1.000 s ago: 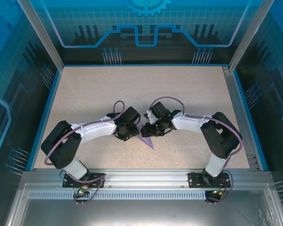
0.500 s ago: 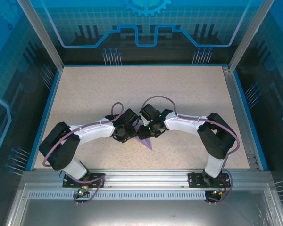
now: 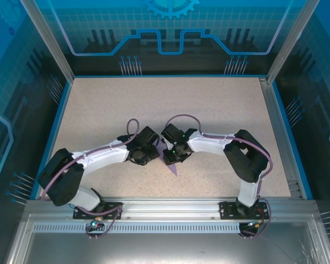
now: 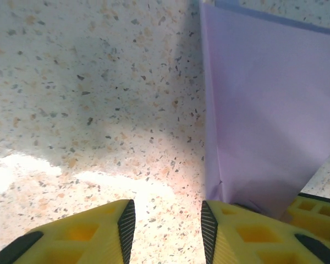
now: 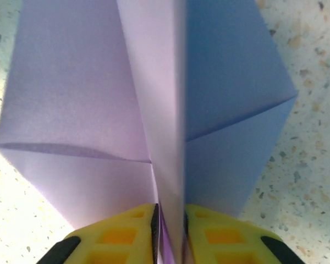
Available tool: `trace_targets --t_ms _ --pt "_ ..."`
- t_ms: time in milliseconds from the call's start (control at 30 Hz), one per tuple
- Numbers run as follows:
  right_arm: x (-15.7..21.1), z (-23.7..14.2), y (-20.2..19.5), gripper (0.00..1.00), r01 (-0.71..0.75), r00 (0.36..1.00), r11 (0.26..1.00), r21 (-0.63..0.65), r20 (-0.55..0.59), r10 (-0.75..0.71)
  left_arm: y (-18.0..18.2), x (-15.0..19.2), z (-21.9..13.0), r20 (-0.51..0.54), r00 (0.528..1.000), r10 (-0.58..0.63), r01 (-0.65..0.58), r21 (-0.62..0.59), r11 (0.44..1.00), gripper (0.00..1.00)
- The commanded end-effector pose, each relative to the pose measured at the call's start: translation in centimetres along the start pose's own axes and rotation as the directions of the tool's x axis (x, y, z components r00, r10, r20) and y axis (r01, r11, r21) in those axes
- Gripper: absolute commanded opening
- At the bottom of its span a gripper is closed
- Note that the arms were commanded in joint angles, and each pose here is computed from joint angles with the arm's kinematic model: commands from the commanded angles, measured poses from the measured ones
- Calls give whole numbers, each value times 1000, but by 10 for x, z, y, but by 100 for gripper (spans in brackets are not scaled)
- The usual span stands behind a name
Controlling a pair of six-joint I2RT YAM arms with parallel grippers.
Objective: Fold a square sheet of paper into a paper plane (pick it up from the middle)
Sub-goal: Move a paper plane to the center of the table.
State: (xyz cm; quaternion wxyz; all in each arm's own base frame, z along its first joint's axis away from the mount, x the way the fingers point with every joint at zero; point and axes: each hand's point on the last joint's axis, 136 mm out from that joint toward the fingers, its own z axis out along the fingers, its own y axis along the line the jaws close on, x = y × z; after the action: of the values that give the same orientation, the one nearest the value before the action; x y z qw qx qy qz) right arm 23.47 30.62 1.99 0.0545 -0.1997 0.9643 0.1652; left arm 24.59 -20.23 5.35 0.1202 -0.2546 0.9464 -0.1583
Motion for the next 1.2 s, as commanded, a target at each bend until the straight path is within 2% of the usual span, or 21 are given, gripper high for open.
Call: trace_targets --t_ms 0,133,233,333,467,667,900,1167 --pt "-3 -10 5 13 24 1000 999 32 4 -25 8 -8 -10 63 997 -36 35 21 999 42" --pt "-12 -36 -9 9 2 998 991 131 59 -9 18 -11 -19 103 993 -58 54 43 998 44" --pt "-17 -56 -38 9 -100 991 961 259 108 74 25 -11 -22 114 992 -59 55 37 998 45" --pt "-21 -60 -59 9 -211 974 936 282 137 178 33 -11 -24 121 991 -53 52 12 999 45" --pt "-24 -50 -70 10 -290 957 922 255 106 272 43 -15 -28 152 986 -75 74 14 997 47" --pt "-25 -31 -81 11 -322 944 884 338 47 326 51 -20 -28 176 978 -109 104 39 994 52" --pt "-22 -15 -79 21 -328 939 880 345 15 344 52 -20 -25 159 981 -115 112 27 993 53" --pt "-12 7 -84 24 -315 934 874 369 -40 354 47 -16 -16 119 988 -101 100 21 995 54"
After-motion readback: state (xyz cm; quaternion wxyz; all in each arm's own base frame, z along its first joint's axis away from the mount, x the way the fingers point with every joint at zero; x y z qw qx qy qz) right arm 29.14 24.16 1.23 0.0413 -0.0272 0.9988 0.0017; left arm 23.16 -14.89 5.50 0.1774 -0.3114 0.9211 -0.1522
